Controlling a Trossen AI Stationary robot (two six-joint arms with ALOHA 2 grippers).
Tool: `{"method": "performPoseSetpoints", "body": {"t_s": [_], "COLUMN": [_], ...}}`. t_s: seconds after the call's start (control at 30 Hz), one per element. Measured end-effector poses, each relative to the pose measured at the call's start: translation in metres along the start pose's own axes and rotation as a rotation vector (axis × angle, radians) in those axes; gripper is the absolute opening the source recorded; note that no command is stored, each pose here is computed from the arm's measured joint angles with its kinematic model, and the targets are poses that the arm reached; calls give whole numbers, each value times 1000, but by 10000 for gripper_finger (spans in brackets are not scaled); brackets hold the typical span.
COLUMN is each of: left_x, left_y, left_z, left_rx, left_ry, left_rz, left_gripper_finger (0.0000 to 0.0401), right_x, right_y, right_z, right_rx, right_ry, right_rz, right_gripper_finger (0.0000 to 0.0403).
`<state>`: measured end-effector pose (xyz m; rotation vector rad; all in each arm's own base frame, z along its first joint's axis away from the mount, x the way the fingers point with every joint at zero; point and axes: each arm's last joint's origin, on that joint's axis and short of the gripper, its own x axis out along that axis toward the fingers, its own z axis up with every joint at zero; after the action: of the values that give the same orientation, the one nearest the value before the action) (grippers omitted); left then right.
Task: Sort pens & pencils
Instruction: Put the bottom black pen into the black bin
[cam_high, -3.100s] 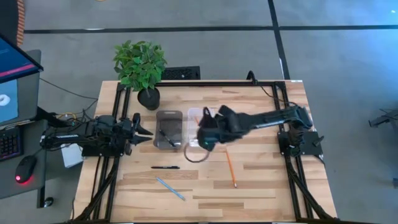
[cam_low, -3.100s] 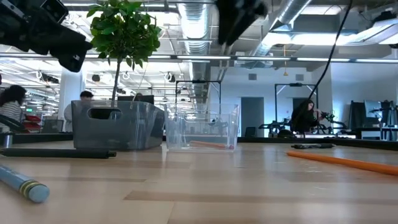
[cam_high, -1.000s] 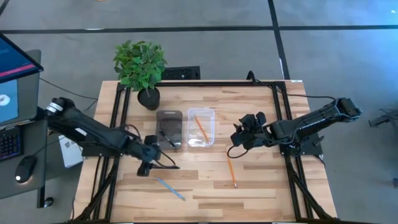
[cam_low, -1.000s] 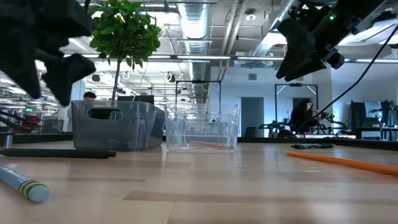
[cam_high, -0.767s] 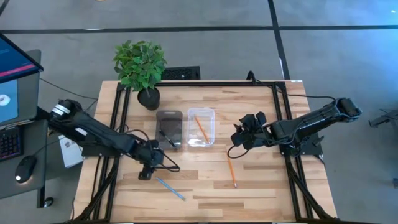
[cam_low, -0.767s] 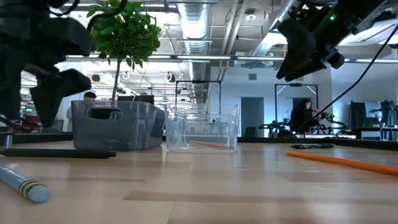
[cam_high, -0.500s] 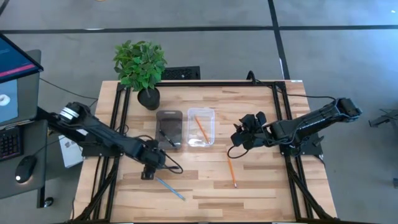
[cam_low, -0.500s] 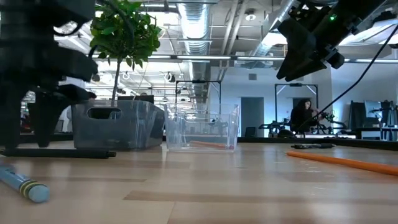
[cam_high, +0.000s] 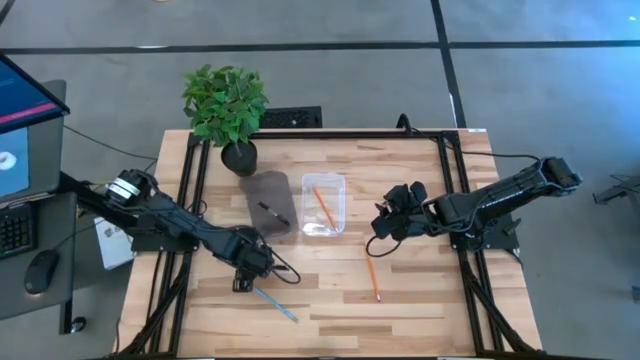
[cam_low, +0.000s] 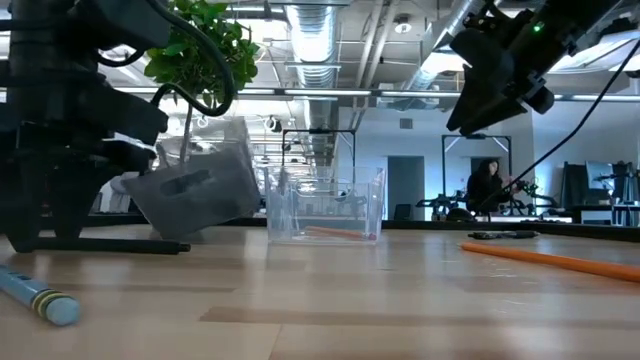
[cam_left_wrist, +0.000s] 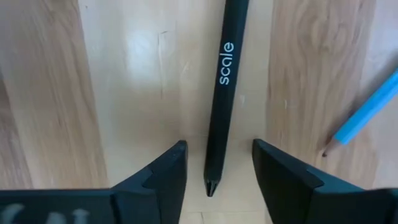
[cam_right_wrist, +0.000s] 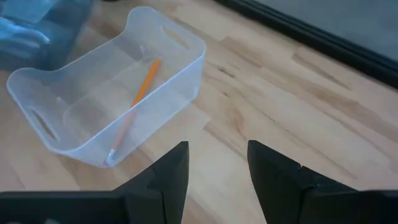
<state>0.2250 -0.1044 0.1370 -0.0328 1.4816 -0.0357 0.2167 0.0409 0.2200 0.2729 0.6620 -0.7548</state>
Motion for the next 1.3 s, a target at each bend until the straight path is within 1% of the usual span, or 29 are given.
{"method": "performPoseSetpoints", "body": {"t_s": [0.1, 0.73, 0.93, 1.03, 1.13, 1.3], "left_x": [0, 0, -3, -9, -17, -27], "left_y": [0, 0, 0, -1, -3, -5], "left_z": [0, -1, 0, 2, 8, 15], "left_rx": [-18, -16, -16, 7, 37, 78], "left_ry": [2, 12, 29, 60, 37, 5], "left_rz": [-1, 1, 10, 31, 42, 74], "left_gripper_finger": [142, 13, 16, 15, 9, 12], "right_x": [0, 0, 0, 0, 0, 0], "right_y": [0, 0, 0, 0, 0, 0], "right_z": [0, -1, -1, -1, -1, -1], "right_rx": [-1, 0, 0, 0, 0, -3], "right_ry": [3, 20, 20, 20, 20, 20], "right_rz": [3, 17, 17, 17, 17, 17], "right_gripper_finger": [186, 186, 186, 186, 186, 186]}}
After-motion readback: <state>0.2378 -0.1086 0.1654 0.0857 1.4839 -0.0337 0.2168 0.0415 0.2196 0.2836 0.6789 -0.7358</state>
